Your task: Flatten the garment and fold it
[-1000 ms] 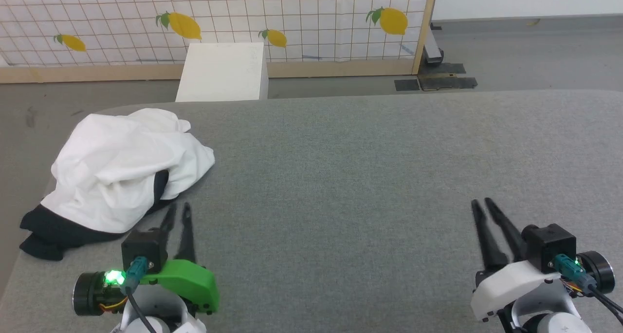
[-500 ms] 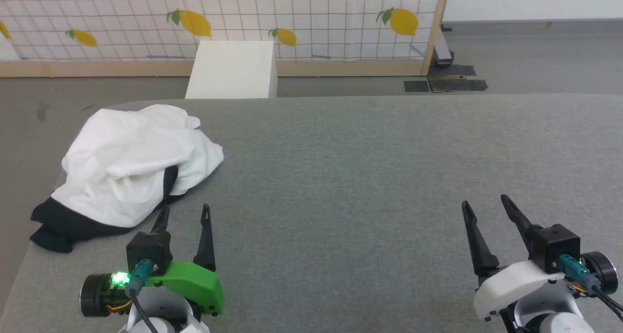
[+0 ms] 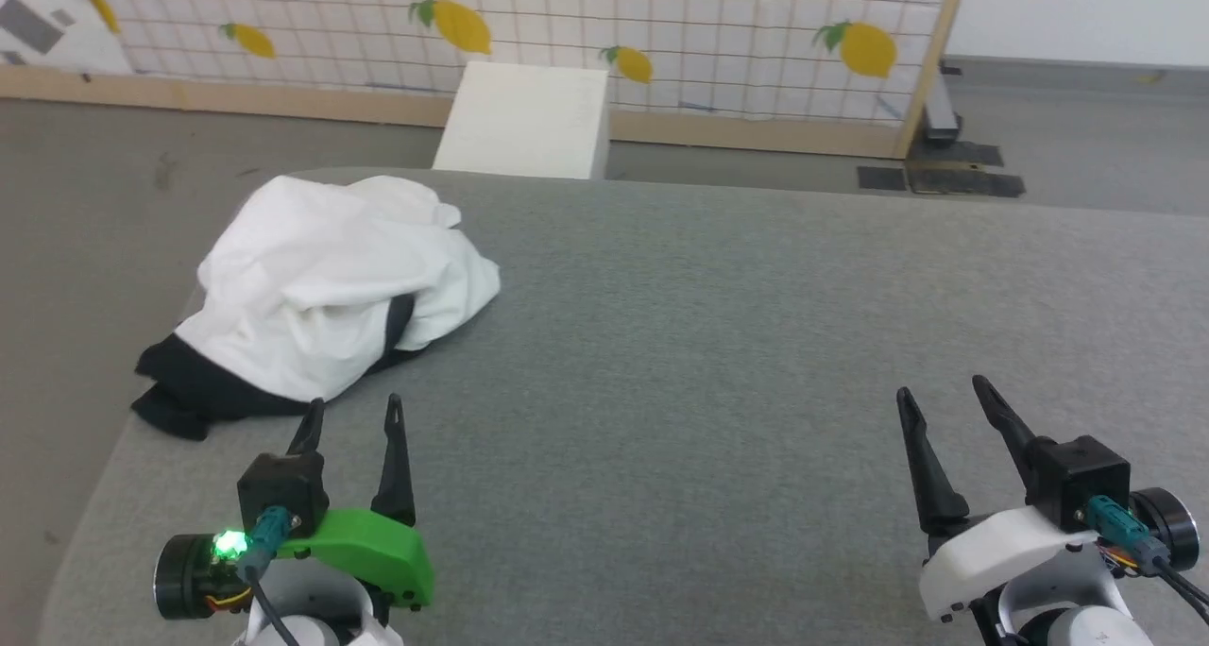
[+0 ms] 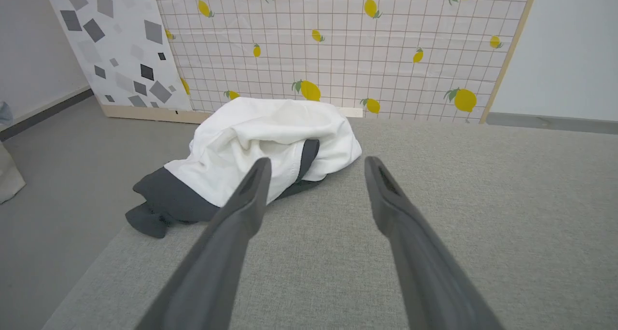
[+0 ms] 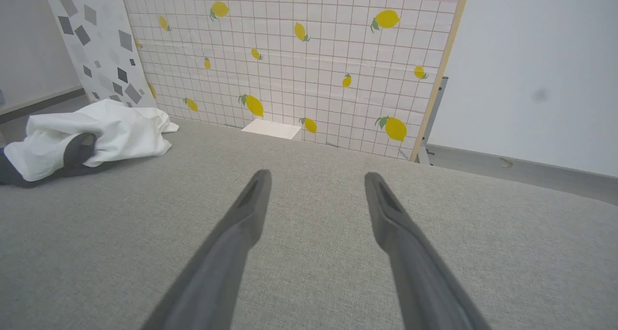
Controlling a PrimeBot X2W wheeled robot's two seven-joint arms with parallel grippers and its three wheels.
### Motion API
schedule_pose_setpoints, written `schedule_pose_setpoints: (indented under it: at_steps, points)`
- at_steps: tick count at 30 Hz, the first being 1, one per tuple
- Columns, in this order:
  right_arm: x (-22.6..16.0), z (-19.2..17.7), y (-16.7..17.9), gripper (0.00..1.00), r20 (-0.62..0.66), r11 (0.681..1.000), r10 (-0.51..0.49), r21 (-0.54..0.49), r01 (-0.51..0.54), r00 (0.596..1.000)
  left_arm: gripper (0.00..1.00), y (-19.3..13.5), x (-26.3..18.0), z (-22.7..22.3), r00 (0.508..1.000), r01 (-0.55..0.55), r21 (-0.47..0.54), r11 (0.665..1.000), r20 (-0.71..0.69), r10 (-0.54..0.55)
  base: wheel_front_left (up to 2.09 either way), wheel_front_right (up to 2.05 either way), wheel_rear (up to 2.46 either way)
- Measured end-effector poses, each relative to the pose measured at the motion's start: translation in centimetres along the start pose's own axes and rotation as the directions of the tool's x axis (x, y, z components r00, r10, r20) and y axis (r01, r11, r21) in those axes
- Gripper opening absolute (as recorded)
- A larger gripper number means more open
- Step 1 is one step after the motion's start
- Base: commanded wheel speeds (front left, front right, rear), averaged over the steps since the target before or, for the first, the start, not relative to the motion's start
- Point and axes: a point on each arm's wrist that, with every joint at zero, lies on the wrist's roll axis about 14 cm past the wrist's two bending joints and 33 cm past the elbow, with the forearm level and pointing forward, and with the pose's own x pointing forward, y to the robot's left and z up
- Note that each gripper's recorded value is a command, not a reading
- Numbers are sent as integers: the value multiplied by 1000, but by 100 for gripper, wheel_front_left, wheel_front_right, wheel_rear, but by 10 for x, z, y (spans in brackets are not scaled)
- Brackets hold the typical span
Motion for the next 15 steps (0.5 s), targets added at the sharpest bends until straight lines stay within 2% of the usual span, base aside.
schedule_pose_setpoints:
  at_steps: [15]
  points:
    - [21,-1,37,100,4,993,115,12,-115,993,100,39,-20,1,992,-125,-21,992,15,125,0,0,0]
